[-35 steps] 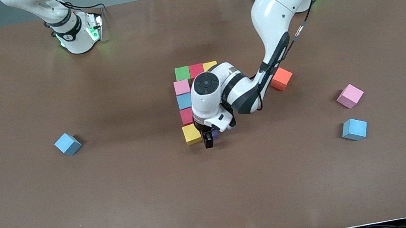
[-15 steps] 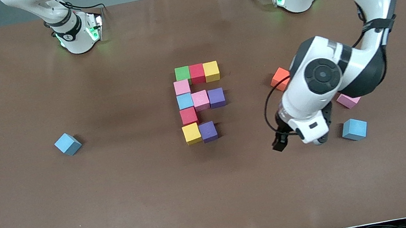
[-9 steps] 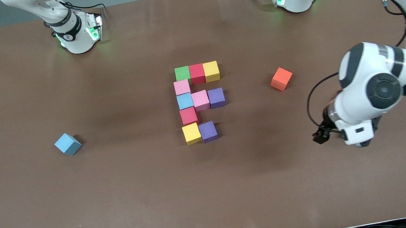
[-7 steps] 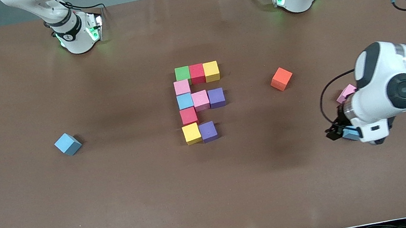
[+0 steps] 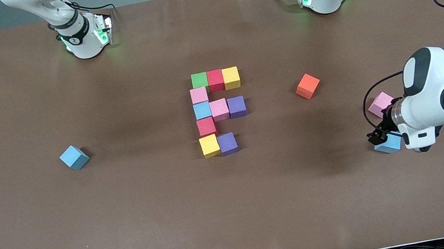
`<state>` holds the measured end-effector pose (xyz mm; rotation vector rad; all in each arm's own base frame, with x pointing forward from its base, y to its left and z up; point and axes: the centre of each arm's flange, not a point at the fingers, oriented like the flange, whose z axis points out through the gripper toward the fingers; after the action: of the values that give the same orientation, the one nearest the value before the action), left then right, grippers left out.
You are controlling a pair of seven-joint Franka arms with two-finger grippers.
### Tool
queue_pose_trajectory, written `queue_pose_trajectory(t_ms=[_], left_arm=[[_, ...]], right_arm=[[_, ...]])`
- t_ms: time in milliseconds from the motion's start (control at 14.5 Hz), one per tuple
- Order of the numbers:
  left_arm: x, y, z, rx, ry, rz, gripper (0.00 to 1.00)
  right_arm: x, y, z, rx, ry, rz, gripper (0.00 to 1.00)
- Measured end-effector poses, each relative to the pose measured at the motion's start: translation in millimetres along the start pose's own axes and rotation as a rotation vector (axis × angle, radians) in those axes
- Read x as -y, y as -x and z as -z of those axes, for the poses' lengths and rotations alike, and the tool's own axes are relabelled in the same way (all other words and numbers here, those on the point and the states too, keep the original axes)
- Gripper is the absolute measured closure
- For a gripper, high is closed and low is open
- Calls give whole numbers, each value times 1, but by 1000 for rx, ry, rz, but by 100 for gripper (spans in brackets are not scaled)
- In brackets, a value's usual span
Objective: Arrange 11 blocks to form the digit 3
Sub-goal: 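Grasp the light-blue cube beside the pink cube with the left gripper, then carry the light-blue cube with the left gripper to the purple cube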
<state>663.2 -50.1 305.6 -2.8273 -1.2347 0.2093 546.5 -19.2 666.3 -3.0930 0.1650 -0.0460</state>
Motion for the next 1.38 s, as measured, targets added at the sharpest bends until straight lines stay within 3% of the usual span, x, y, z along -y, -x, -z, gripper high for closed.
queue_pose_trajectory(t_ms=[276, 482, 689, 1171, 1240, 1378], left_arm=[[20, -41, -39, 8, 39, 66, 0], [37, -69, -55, -27, 51, 87, 0], [32, -73, -59, -50, 111, 113, 0], [45, -79, -96, -28, 81, 153, 0], [45, -79, -97, -28, 80, 154, 3], [46, -80, -100, -30, 78, 154, 24]], right_arm=[[0, 0, 0, 0, 0, 0, 0], [0, 0, 0, 0, 1, 0, 0], [0, 0, 0, -1, 1, 0, 0], [0, 0, 0, -1, 1, -1, 0], [0, 0, 0, -1, 1, -1, 0], [0, 0, 0, -1, 1, -1, 0]])
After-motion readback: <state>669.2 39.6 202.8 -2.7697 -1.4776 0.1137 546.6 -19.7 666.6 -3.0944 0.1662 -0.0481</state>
